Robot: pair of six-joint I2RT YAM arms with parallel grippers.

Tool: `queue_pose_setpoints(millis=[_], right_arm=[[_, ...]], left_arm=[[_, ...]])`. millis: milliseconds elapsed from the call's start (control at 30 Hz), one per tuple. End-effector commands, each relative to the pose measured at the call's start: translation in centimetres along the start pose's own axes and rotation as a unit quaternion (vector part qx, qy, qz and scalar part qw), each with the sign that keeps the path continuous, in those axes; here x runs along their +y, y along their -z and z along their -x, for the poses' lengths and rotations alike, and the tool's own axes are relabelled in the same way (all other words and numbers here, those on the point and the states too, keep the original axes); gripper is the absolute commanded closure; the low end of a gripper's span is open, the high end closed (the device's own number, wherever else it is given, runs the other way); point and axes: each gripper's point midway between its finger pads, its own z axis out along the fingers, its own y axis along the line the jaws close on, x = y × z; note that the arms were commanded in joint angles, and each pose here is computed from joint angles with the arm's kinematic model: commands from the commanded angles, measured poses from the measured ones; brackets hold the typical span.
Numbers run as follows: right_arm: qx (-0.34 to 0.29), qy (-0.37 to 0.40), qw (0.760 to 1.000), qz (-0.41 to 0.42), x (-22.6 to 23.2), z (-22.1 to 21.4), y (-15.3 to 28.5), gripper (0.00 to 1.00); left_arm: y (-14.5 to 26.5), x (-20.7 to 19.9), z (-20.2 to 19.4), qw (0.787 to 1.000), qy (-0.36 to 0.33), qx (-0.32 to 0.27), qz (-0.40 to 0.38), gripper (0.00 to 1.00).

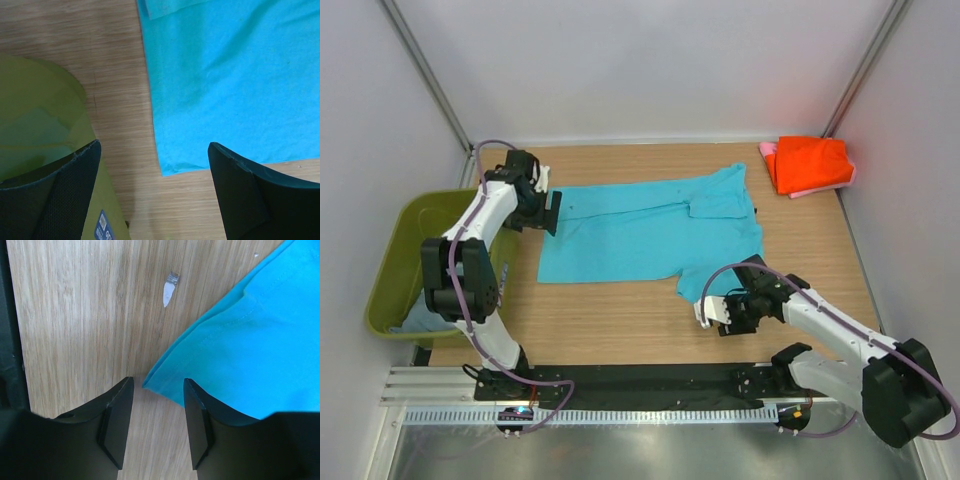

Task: Fold and stack the t-shirts
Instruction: Fold the tshirt

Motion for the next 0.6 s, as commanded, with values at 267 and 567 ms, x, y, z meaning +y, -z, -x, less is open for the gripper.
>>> queue_pose_setpoints(millis=[267,567], right_arm=[[0.011,0.0,1.0,-0.007,-1.4,-0.1,-0.8,0.82],[0.015,-0.004,0.999,-0.038,-2.1,0.6,1.5,0.99]], left_arm=[[0.6,0.9,0.3,1.0,-0.002,0.002,0.023,0.12],[0.3,0.4,-3.5,0.999,0.016,0.045,0.017,0.19]])
